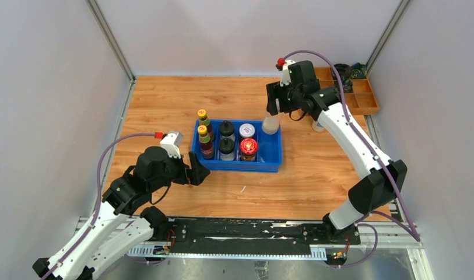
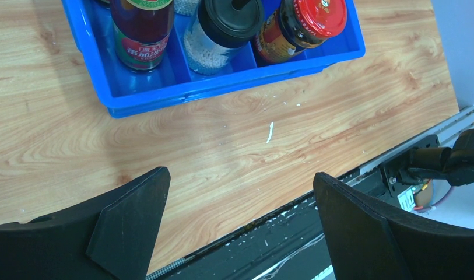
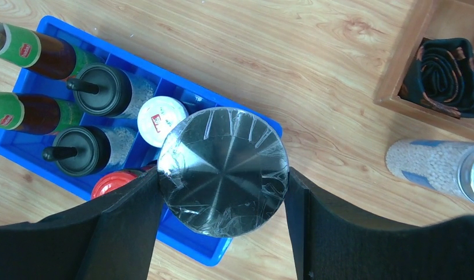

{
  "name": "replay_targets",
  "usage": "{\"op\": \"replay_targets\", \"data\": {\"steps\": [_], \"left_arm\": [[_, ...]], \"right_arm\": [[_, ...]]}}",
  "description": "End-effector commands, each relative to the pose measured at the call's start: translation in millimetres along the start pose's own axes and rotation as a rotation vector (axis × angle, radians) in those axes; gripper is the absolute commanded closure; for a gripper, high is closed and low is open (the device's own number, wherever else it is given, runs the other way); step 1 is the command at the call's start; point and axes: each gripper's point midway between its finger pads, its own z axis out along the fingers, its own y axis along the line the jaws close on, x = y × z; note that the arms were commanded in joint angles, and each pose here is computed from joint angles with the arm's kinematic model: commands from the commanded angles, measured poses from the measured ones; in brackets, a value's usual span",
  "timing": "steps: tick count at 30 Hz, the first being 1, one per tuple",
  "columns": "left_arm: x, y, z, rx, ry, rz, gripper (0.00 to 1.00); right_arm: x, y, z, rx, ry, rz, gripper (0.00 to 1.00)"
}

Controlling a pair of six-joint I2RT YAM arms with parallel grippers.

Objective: Organize the condiment bottles
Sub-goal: Place the bottle in the storage box.

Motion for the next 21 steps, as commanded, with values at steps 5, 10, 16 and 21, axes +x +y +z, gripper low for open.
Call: {"op": "replay_targets", "data": {"steps": [5, 10, 16, 21], "left_arm": [[1, -2, -2, 0.01, 0.002, 0.002, 0.0], [1, -2, -2, 0.012, 0.001, 0.005, 0.0], [2, -2, -3, 0.018, -0.001, 0.004, 0.0], [2, -3, -5, 0.024, -0.006, 0.001, 0.0]], "right_arm": [[-10, 17, 22, -0.039, -0.049, -0.032, 0.44], [0, 20, 31, -0.007, -0.043, -0.071, 0.44], [9, 18, 35, 0.074, -0.03, -0.143, 0.44], [15, 17, 41, 0.091, -0.029, -0.144, 0.44]]}}
